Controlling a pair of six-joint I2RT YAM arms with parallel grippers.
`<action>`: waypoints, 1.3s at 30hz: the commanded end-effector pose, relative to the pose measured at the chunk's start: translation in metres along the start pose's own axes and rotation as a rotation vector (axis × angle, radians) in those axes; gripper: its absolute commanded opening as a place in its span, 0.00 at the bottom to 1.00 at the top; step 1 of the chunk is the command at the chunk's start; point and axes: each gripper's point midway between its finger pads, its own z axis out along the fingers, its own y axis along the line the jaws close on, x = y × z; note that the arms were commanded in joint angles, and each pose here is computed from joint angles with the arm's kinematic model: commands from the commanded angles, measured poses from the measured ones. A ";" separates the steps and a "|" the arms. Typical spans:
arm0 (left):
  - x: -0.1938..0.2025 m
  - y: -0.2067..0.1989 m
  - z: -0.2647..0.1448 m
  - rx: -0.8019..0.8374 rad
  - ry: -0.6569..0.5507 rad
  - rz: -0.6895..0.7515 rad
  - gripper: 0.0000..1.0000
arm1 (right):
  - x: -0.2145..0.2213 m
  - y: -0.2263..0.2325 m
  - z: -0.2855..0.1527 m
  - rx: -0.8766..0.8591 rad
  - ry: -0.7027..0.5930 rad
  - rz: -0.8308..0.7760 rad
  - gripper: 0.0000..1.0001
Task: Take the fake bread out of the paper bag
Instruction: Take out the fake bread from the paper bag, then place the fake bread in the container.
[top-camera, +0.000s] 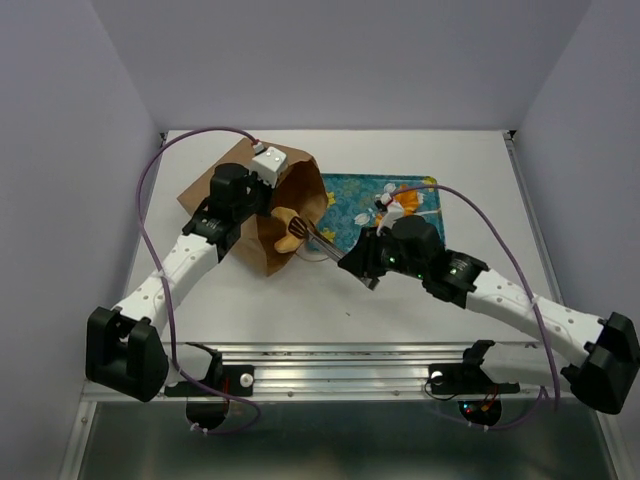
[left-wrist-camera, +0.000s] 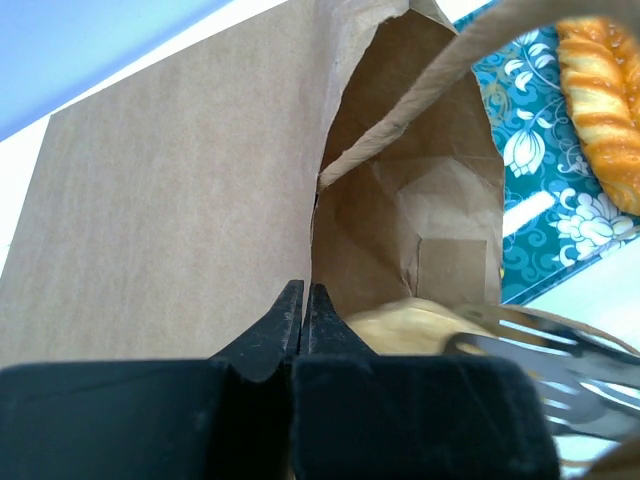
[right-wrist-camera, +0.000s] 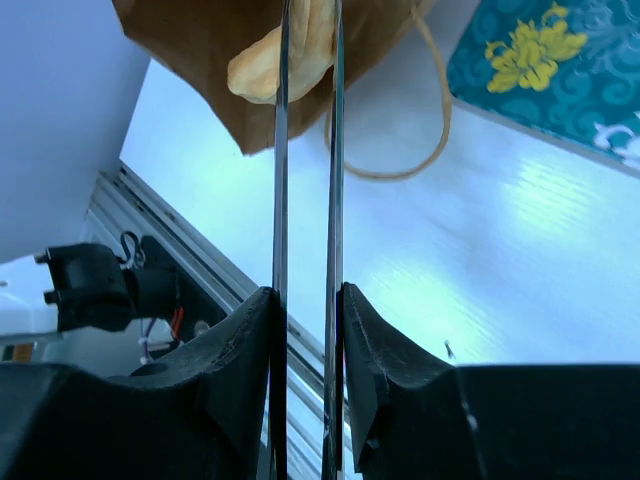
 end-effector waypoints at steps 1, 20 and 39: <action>-0.030 0.011 -0.001 -0.049 -0.078 -0.020 0.00 | 0.013 -0.012 -0.037 0.054 0.038 -0.056 0.09; -0.028 0.014 0.006 -0.077 -0.070 -0.072 0.00 | -0.112 -0.107 -0.109 0.757 -0.315 -0.186 0.12; -0.019 0.020 -0.017 -0.131 -0.068 -0.058 0.00 | -0.253 -0.095 -0.062 0.927 -0.168 -1.458 0.15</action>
